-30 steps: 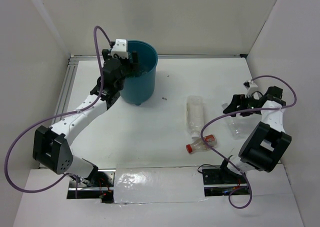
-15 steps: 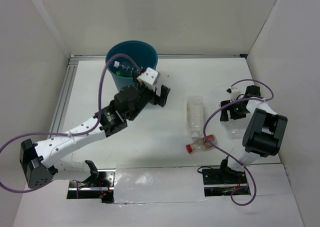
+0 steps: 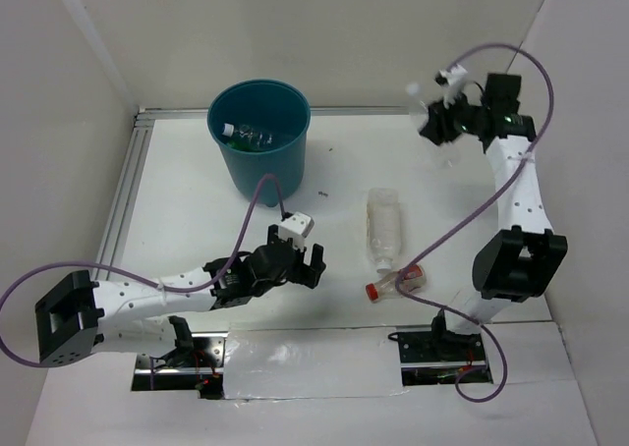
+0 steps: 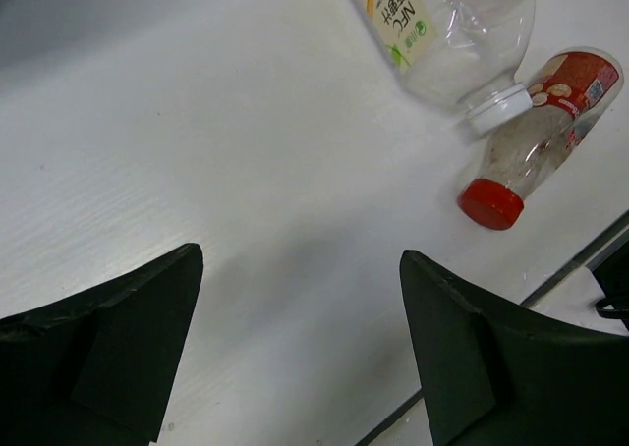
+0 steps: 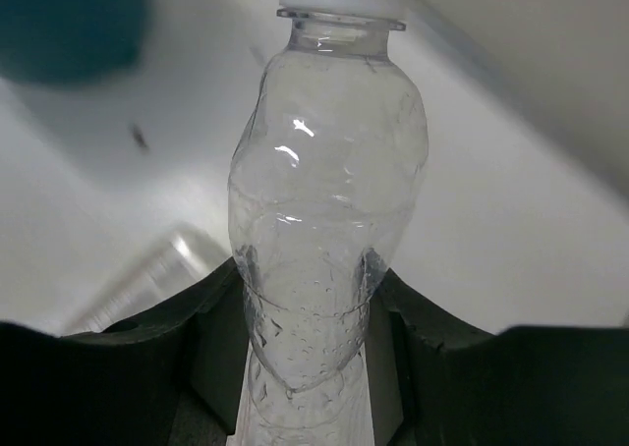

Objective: Put the plastic bottles in the bin

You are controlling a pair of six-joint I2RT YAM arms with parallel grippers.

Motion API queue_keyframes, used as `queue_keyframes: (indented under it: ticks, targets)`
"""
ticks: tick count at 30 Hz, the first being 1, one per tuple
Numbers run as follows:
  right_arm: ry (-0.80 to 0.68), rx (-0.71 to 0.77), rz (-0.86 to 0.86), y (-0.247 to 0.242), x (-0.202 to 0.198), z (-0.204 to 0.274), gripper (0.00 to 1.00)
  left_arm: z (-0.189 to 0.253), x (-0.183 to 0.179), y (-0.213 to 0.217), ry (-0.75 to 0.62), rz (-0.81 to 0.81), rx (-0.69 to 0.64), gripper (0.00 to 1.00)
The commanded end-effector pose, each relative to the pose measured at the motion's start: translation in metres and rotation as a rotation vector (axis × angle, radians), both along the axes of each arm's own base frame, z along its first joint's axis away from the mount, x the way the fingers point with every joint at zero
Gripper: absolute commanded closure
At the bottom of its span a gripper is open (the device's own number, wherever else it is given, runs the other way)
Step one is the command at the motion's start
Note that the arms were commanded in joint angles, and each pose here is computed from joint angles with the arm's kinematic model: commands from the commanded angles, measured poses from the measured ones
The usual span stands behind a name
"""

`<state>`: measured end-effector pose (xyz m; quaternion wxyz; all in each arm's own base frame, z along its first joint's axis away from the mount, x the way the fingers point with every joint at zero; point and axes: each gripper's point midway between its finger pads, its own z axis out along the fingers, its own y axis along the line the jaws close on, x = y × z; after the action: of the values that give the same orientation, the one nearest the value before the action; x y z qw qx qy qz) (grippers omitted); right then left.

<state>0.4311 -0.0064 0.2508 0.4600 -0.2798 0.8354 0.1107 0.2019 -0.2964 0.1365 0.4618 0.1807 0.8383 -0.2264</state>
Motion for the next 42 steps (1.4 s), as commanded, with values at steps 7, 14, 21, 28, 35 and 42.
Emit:
queue_keyframes:
  ticks: [7,14,21,28,35,42]
  targets:
    - [-0.616,0.362,0.534,0.269,0.026,0.209,0.80,0.006,-0.017,-0.017,0.090,0.038,-0.196,0.05]
    - [-0.588,0.528,0.667,0.403,0.036,0.218,0.74,-0.004,-0.025,-0.017,0.109,0.045,-0.198,0.02]
    - [-0.461,0.551,0.594,0.422,0.066,0.164,0.10,0.019,-0.010,-0.051,0.045,0.021,-0.212,0.01]
    - [-0.507,0.462,0.251,0.290,0.096,0.218,0.01,0.040,0.031,-0.104,0.059,0.113,-0.205,0.01]
    - [-0.259,0.313,-0.099,0.097,0.054,0.148,0.62,0.011,0.068,-0.137,0.171,0.315,-0.109,0.01]
    - [-0.073,0.355,-0.260,0.001,-0.035,0.062,0.44,-0.011,0.091,-0.165,0.135,0.466,0.024,0.01]
